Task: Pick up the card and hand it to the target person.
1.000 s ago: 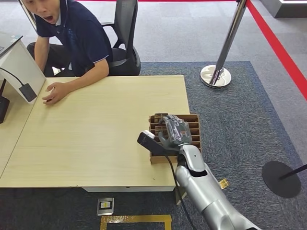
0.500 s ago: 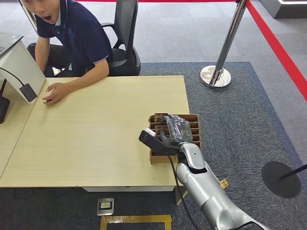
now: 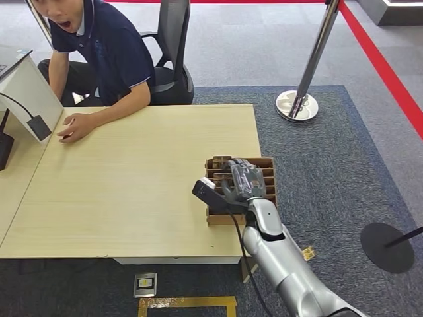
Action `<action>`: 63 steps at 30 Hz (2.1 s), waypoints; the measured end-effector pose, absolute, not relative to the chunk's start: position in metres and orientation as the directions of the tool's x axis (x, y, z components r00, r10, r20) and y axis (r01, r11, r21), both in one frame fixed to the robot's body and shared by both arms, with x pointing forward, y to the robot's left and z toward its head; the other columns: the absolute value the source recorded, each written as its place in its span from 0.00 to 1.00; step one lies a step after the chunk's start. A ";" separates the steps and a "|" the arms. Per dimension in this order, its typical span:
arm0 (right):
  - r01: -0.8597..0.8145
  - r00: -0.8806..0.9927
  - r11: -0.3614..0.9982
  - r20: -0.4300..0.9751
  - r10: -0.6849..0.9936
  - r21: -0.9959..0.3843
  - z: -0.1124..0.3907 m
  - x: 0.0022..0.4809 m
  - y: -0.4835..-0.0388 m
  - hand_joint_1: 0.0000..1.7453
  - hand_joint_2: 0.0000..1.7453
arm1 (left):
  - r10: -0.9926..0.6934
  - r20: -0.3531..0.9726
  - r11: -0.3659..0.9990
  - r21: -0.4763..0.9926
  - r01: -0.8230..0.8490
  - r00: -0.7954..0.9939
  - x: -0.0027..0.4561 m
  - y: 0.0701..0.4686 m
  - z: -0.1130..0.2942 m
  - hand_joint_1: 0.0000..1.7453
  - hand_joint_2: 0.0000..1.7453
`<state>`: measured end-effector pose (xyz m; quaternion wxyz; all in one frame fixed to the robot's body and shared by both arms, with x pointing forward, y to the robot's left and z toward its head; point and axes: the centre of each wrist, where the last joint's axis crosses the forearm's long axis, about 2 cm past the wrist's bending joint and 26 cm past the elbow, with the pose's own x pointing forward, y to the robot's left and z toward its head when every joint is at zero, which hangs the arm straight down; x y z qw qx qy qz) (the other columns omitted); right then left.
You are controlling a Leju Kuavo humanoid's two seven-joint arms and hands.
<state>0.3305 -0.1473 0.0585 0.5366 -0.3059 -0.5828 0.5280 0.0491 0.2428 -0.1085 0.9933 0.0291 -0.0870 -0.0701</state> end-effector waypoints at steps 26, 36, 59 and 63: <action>-0.193 -0.289 0.258 0.306 0.907 -0.947 0.058 0.329 -0.153 1.00 1.00 | -0.142 0.170 0.989 0.069 0.132 0.975 0.049 0.242 -0.108 0.00 0.00; -0.142 -0.390 0.301 0.332 0.859 -0.943 0.086 0.329 -0.138 1.00 1.00 | -0.130 0.170 0.991 0.067 0.120 0.977 0.049 0.242 -0.108 0.00 0.00; -0.034 -0.675 0.457 0.358 0.646 -0.889 0.208 0.358 -0.088 1.00 1.00 | -0.120 0.177 0.992 0.069 0.109 0.977 0.050 0.243 -0.108 0.00 0.00; -0.065 -0.719 0.484 0.377 0.584 -0.873 0.240 0.379 -0.063 1.00 1.00 | -0.123 0.179 0.991 0.068 0.112 0.976 0.051 0.243 -0.108 0.00 0.00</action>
